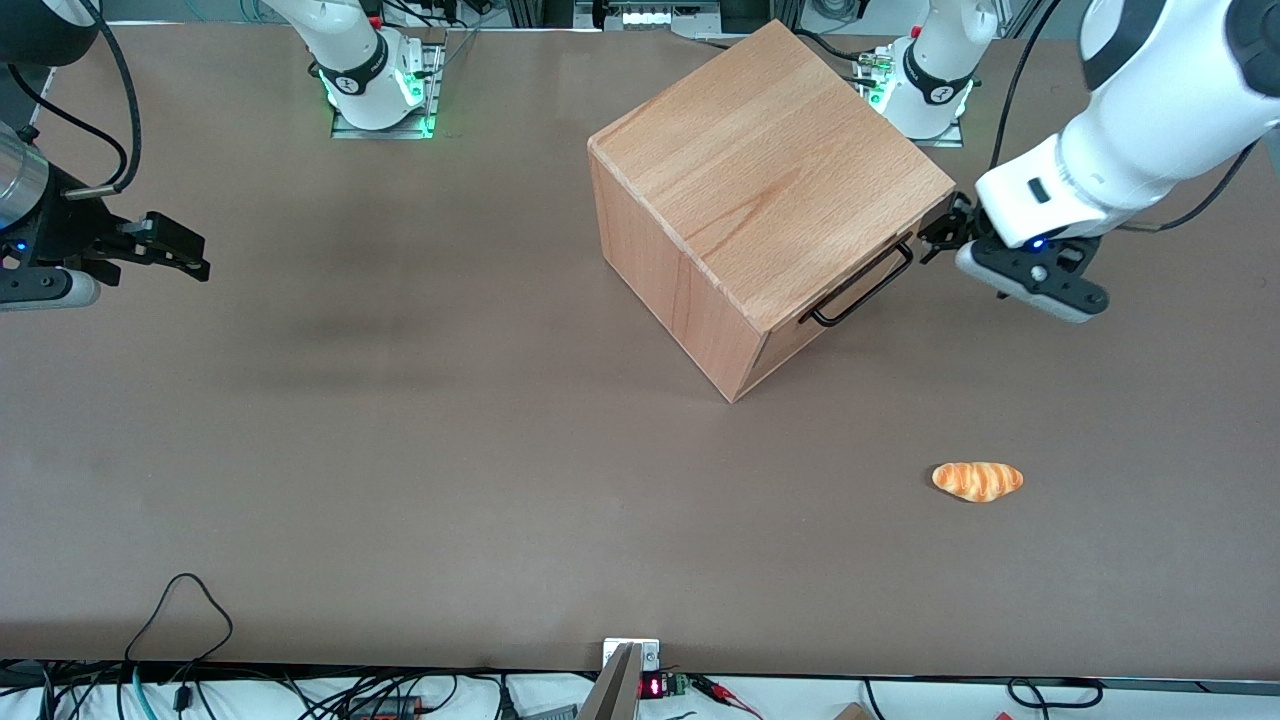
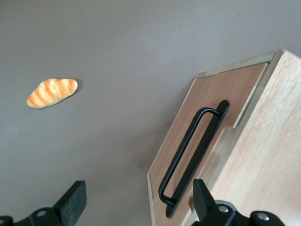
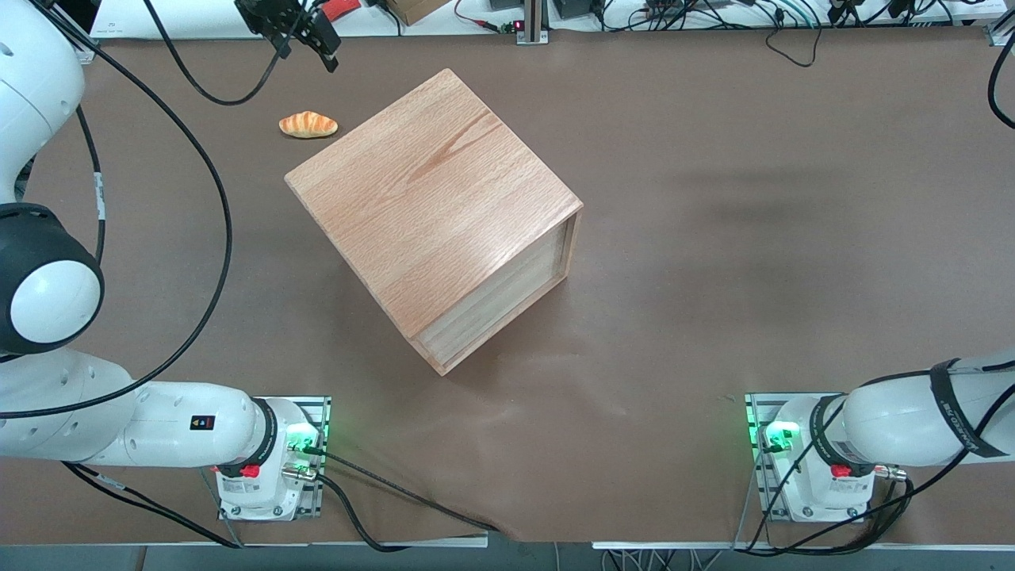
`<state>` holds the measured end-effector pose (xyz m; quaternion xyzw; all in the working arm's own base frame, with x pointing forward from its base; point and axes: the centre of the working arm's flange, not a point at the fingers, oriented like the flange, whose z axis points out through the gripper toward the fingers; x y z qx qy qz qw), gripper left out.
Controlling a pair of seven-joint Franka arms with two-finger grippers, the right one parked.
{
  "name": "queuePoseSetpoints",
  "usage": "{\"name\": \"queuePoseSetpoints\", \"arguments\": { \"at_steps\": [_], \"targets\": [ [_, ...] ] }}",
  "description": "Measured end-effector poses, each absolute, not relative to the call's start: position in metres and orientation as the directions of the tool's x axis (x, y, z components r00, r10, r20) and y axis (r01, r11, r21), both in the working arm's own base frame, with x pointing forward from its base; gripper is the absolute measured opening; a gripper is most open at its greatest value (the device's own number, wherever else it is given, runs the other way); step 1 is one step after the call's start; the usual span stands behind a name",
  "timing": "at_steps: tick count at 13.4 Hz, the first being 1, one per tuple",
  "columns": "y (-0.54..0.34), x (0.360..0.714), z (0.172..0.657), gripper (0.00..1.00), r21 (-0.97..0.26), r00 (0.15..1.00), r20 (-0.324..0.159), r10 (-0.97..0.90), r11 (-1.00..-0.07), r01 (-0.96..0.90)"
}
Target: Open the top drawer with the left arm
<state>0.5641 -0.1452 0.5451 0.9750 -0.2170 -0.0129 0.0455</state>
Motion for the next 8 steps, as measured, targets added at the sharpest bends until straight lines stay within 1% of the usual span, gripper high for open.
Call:
{"name": "queuePoseSetpoints", "arguments": {
  "at_steps": [2,8],
  "targets": [
    [-0.144,0.570,0.523,1.00,0.101,0.889,-0.011,-0.457,-0.885,-0.454],
    [-0.155,0.572,0.466,1.00,0.135,0.849,-0.075,-0.524,-0.849,-0.512]
  ]
}}
